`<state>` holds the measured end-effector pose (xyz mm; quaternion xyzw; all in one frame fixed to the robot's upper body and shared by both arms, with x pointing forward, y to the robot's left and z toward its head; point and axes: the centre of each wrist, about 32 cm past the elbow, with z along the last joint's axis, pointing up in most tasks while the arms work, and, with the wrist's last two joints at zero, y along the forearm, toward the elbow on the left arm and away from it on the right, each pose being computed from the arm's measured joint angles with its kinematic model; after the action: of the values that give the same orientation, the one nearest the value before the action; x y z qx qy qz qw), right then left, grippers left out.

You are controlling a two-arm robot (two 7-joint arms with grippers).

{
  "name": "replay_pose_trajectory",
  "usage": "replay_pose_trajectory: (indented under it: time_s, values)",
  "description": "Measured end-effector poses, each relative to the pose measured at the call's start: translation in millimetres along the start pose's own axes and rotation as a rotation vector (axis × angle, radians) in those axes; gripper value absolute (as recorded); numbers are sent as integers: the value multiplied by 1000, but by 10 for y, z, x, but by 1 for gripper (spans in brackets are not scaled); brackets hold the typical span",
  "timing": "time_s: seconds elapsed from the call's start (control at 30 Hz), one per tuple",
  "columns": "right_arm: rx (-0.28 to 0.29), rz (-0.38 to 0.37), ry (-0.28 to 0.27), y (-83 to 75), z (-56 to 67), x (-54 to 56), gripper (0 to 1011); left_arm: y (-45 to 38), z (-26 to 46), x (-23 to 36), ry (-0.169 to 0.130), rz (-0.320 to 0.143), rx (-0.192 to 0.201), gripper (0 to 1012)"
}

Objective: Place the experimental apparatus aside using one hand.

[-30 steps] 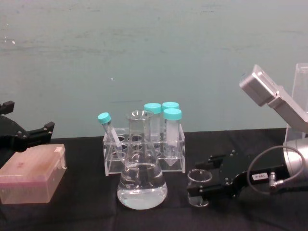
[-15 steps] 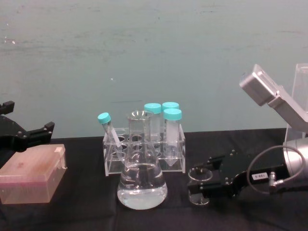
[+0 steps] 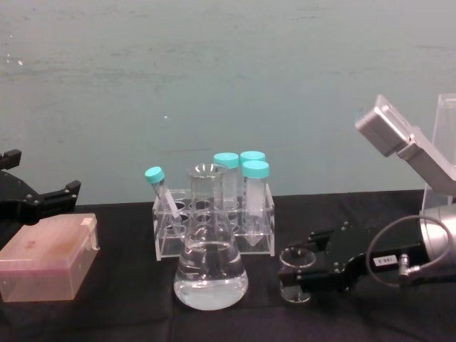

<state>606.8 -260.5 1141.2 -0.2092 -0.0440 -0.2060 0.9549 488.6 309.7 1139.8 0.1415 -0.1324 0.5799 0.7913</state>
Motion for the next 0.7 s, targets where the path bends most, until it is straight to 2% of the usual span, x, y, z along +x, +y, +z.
replay_pose_trajectory:
  time_s: [0.7]
  values:
    - [11, -141, 46, -56, 34, -10, 554, 0, 0, 0, 0, 0, 0, 1000]
